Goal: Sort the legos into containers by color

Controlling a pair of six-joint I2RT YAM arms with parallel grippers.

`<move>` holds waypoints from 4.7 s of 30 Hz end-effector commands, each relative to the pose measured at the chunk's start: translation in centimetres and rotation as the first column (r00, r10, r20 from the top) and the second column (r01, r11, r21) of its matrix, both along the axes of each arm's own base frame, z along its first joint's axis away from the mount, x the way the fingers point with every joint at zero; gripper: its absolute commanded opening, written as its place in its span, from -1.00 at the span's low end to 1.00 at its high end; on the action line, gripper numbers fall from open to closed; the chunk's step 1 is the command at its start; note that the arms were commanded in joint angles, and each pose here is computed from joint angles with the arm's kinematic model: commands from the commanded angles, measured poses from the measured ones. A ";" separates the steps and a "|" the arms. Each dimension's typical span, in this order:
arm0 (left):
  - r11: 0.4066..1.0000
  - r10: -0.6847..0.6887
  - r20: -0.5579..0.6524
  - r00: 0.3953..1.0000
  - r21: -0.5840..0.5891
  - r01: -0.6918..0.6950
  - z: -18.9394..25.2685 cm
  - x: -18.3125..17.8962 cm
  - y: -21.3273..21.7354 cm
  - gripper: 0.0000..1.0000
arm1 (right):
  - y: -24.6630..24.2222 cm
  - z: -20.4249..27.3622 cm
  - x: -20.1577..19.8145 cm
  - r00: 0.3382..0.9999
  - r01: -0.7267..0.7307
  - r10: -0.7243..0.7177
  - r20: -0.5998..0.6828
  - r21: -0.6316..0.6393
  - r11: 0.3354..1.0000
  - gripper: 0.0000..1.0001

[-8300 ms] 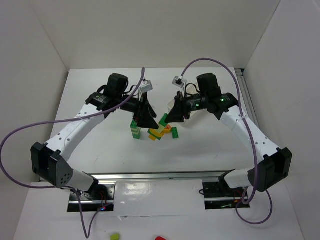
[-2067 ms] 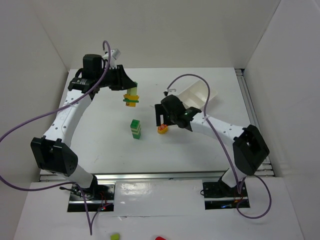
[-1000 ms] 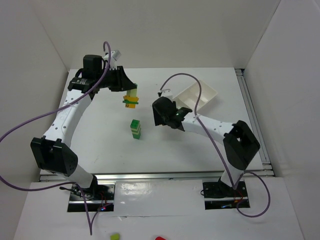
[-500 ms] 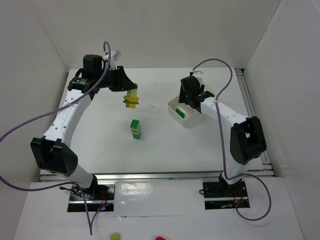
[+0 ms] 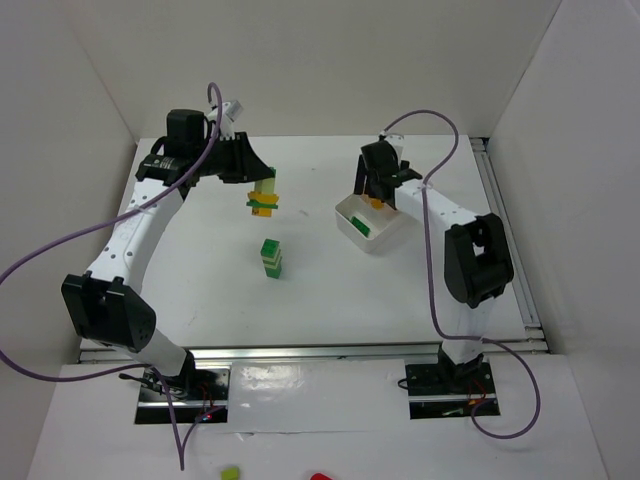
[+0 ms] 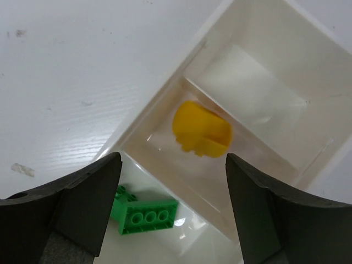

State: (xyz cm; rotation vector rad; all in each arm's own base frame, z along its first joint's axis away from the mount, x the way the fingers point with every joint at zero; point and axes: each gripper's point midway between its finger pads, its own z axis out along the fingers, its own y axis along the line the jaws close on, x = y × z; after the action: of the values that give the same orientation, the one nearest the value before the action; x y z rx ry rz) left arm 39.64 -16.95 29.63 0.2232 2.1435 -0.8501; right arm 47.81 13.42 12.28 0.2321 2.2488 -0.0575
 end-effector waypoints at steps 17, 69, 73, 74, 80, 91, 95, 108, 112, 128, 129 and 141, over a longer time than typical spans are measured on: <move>0.955 -0.220 0.096 0.971 -0.181 0.234 4.1 -1.8 -3.1 -1.00 | 12.5 13.9 -14.6 0.710 -0.702 0.593 0.380 0.452 0.551 0.62; 0.798 -0.363 0.121 0.924 -0.472 0.375 4.0 -2.2 -4.5 -1.00 | 22.8 19.3 -17.2 0.520 -0.848 0.525 0.673 0.478 0.227 -0.66; 0.848 -0.287 0.072 0.955 -0.445 0.288 2.9 -0.3 -3.5 -1.00 | 22.4 17.5 -17.0 0.551 -0.827 0.553 0.625 0.498 0.260 -0.66; 0.870 -0.251 0.070 0.965 -0.420 0.257 2.2 0.7 -2.9 -1.00 | 22.2 16.6 -16.7 0.566 -0.818 0.562 0.603 0.497 0.290 -0.66; 0.961 -0.009 -0.059 0.998 -0.277 -0.008 -1.6 3.7 1.5 -1.00 | 19.1 9.2 -14.5 0.776 -0.630 0.533 0.337 0.455 0.629 -0.66; 0.971 0.197 -0.177 0.964 -0.102 -0.217 -7.0 3.1 5.4 -1.00 | 19.2 -3.6 -13.5 0.833 -0.522 0.544 -0.104 0.181 0.834 -0.59; 0.967 0.239 -0.198 0.951 -0.035 -0.251 -8.2 2.8 6.1 -1.00 | 19.7 -5.4 -13.3 0.830 -0.519 0.541 -0.137 0.164 0.839 -0.46; 0.980 -0.070 -0.187 0.980 -0.196 0.032 -7.5 1.4 1.6 -1.00 | 19.0 4.8 -12.7 0.837 -0.546 0.545 0.049 0.143 0.826 0.42; 0.910 -0.274 -0.035 0.961 -0.333 0.248 -4.2 -0.8 -0.6 -1.00 | 19.0 10.8 -13.9 0.764 -0.645 0.609 0.214 0.227 0.730 0.36; 0.682 -0.559 0.194 0.806 -0.445 0.580 1.4 -6.5 -3.0 -1.00 | 20.4 19.5 -14.9 0.591 -0.805 0.613 0.524 0.435 0.405 0.66; 0.670 -0.579 0.197 0.791 -0.438 0.599 1.1 -6.9 -2.9 -1.00 | 20.7 19.2 -15.2 0.580 -0.809 0.623 0.525 0.461 0.364 0.66; 0.663 -0.582 0.220 0.783 -0.429 0.613 1.5 -7.6 -3.5 -1.00 | 22.2 18.0 -15.5 0.508 -0.825 0.673 0.538 0.529 0.199 0.58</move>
State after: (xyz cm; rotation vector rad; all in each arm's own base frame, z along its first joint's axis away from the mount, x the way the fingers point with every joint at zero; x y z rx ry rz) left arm 33.20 -20.59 29.12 0.5933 1.8185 -1.7474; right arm 33.17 34.64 28.55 -0.4184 1.8777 1.3578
